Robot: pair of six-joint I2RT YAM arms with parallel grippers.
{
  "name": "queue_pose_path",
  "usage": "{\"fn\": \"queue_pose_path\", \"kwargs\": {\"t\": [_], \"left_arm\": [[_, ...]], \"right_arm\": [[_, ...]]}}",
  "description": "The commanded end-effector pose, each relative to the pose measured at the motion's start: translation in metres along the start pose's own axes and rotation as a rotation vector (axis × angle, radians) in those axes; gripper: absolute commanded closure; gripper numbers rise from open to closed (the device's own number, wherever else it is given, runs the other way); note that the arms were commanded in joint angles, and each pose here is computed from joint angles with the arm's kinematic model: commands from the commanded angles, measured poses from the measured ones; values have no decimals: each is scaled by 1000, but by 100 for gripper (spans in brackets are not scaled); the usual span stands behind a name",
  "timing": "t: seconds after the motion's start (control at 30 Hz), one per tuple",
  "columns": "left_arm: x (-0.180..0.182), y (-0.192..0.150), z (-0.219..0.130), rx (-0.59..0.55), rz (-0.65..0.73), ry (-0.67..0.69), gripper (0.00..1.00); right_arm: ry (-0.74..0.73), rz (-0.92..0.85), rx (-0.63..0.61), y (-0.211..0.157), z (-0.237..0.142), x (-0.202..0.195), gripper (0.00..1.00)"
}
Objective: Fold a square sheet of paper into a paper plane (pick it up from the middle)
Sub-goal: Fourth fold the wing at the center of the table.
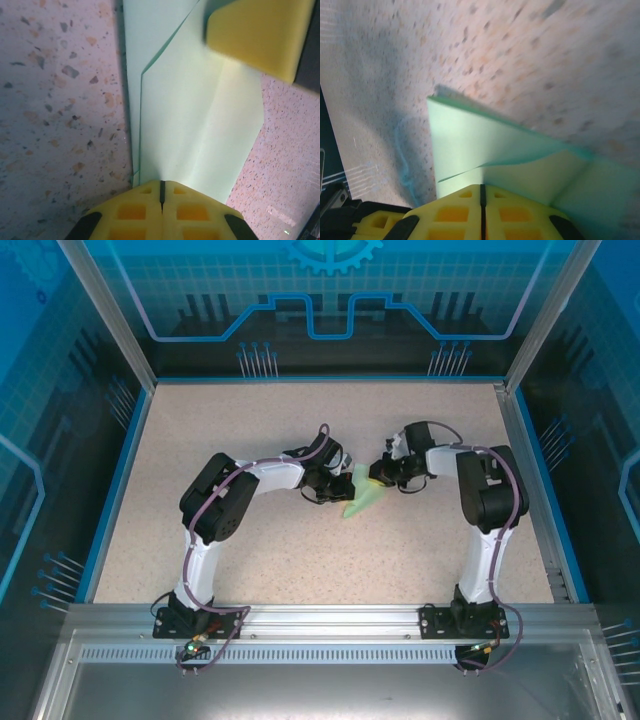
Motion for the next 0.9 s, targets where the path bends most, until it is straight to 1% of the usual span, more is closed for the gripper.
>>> {"fn": "queue_pose_path", "kwargs": {"t": [0.0,0.1,0.3,0.43,0.53,0.6,0.7,0.87], "left_arm": [[44,-52,21,206,-91,174,100],[45,-53,21,209,-93,175,100],[43,-53,22,210,-90,171,100],[42,-52,22,207,-87,165,100],[42,-52,22,205,-85,164,100],[41,-51,22,202,-83,163,100],[41,-50,23,197,-85,161,100],[39,-47,23,188,-88,156,100]], "right_arm": [[-95,51,-119,34,-11,-28,92],[-82,66,-132,44,-12,-29,91],[-132,104,-170,60,-17,-27,91],[-152,129,-192,65,-21,-27,91],[-141,115,-215,66,-29,-19,91],[-117,92,-233,62,-37,-9,91],[-92,46,-235,48,-46,9,90],[-60,-4,-156,6,-37,30,89]]}}
Point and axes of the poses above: each hand's point on the last joint's axis, 136 mm out from that joint toward the fingers, its own z axis out along the fingers, its own x axis along the line the jaws close on, y = z × x, the point moved 5 cm from there along -z, back along the fingers, and after that the axes turned 2 degrees about z, right-handed, at the moved point
